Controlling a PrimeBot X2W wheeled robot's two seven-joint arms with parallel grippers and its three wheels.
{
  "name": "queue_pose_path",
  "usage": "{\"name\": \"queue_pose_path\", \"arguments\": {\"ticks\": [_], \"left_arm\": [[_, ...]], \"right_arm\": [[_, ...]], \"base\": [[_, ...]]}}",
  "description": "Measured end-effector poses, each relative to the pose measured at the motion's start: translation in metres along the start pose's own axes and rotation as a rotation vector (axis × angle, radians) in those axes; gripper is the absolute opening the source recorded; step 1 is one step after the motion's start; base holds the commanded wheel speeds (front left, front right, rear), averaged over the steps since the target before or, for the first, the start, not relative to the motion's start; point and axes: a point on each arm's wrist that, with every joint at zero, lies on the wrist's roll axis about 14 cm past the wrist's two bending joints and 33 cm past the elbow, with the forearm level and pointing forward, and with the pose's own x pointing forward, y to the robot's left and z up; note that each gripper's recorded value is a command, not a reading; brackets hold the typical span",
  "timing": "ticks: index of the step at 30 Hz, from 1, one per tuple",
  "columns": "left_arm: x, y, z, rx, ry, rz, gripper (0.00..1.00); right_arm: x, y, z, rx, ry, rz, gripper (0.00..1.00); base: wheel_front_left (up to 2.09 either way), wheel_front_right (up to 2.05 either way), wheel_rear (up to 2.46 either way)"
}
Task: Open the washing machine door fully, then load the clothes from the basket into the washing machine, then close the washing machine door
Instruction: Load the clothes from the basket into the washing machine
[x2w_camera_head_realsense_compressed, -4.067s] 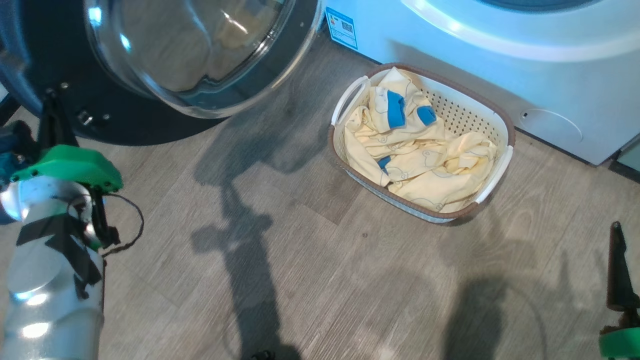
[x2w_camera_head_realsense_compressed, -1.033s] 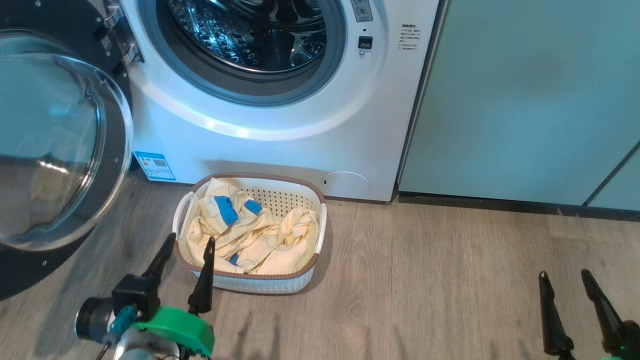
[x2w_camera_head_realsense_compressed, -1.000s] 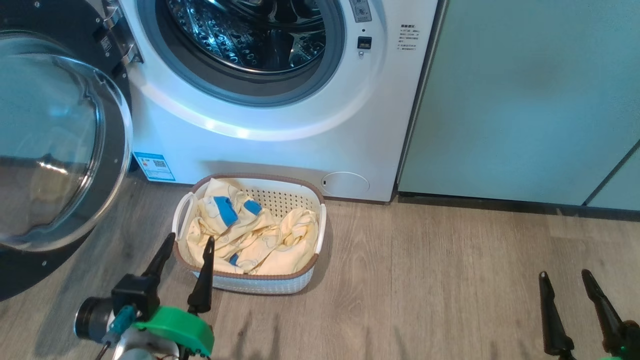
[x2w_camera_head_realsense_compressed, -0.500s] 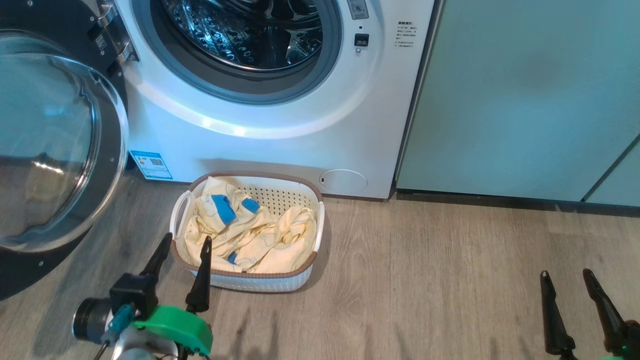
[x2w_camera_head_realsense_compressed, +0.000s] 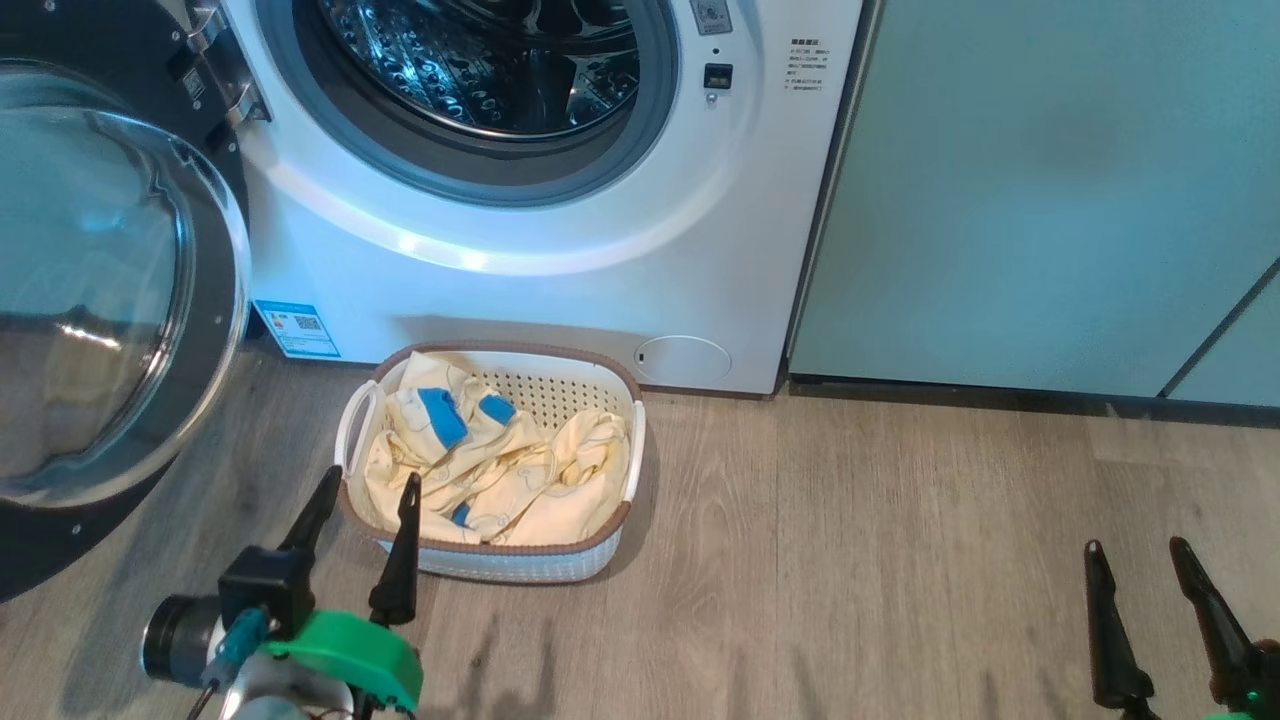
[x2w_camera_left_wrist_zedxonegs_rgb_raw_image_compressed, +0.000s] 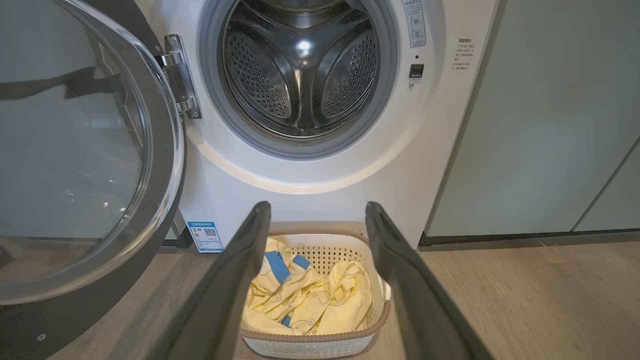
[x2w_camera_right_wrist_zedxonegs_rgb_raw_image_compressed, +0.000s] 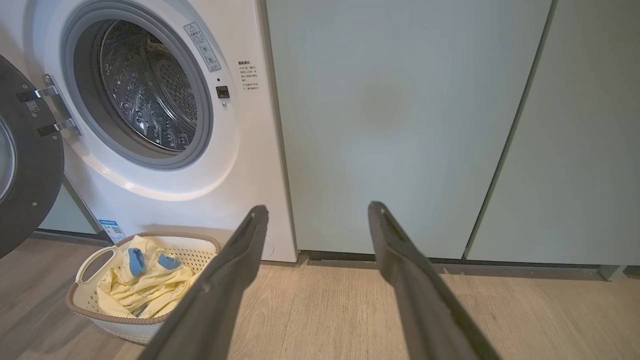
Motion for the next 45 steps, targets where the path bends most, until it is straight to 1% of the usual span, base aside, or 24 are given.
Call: {"name": "queue_pose_path", "arguments": {"ticks": [7,18,24,45], "left_arm": [[0.001,-0.001,-0.001,0.006,0.004,-0.002,1.0],[0.004,-0.008,-0.005,0.002,0.016,-0.026,1.0],[0.008,-0.007,-0.004,0.003,0.01,-0.025,1.0],[0.007,-0.009,-0.009,0.0,0.027,-0.025,1.0]], "right_arm": [[-0.001,-0.002,-0.001,0.006,0.002,-0.007,1.0],[0.002,-0.002,-0.005,0.006,0.016,-0.01,1.0],[0.009,0.0,-0.001,0.006,0.001,-0.002,1.0],[0.012,0.003,-0.004,0.012,0.013,0.008,1.0]], "base": [[1.0,-1.0,0.0],[1.89,-1.88,-0.01],[1.17,-1.17,0.0],[0.1,-0.1,0.0]]}}
